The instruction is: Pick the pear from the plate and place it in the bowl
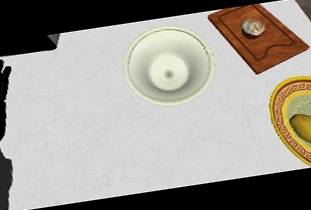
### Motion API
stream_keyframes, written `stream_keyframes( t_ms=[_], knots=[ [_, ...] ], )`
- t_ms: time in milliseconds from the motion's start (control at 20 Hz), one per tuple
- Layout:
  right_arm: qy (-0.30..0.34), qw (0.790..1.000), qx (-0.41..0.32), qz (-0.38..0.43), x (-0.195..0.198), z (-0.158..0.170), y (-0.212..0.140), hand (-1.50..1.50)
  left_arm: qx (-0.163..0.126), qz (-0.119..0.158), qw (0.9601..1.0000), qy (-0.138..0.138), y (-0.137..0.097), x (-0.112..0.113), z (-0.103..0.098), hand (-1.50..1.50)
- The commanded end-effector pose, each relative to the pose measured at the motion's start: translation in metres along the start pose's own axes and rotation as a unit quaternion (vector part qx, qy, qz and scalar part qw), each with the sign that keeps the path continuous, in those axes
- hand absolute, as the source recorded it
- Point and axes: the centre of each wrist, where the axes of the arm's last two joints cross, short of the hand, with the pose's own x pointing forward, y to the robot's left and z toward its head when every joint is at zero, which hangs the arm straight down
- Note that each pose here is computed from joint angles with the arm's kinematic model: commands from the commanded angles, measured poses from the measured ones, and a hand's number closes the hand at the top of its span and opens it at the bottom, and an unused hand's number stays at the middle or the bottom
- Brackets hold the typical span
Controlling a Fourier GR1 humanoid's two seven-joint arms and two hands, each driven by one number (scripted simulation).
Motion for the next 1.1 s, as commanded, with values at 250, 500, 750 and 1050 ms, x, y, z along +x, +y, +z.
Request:
stream_keyframes(
  t_ms=[250, 500, 750, 1050],
  knots=[
    [-0.061, 0.991, 0.070, -0.094, 0.059, -0.073, 0.002, 1.50, 0.007, 0.003, 1.0000, 0.005, -0.012, 0.006, 0.004, 0.00],
    [-0.073, 0.990, 0.091, -0.086, 0.115, -0.116, 0.012, 1.50, 0.024, -0.009, 0.9996, 0.007, 0.019, -0.009, 0.003, 0.00],
    [-0.072, 0.983, 0.147, -0.078, 0.161, -0.153, 0.066, 1.50, 0.008, -0.005, 0.9999, 0.009, 0.008, 0.000, 0.000, 0.00],
    [-0.061, 0.979, 0.173, -0.087, 0.179, -0.159, 0.121, 1.50, 0.013, -0.007, 0.9999, 0.002, 0.008, -0.007, 0.013, 0.00]
  ],
)
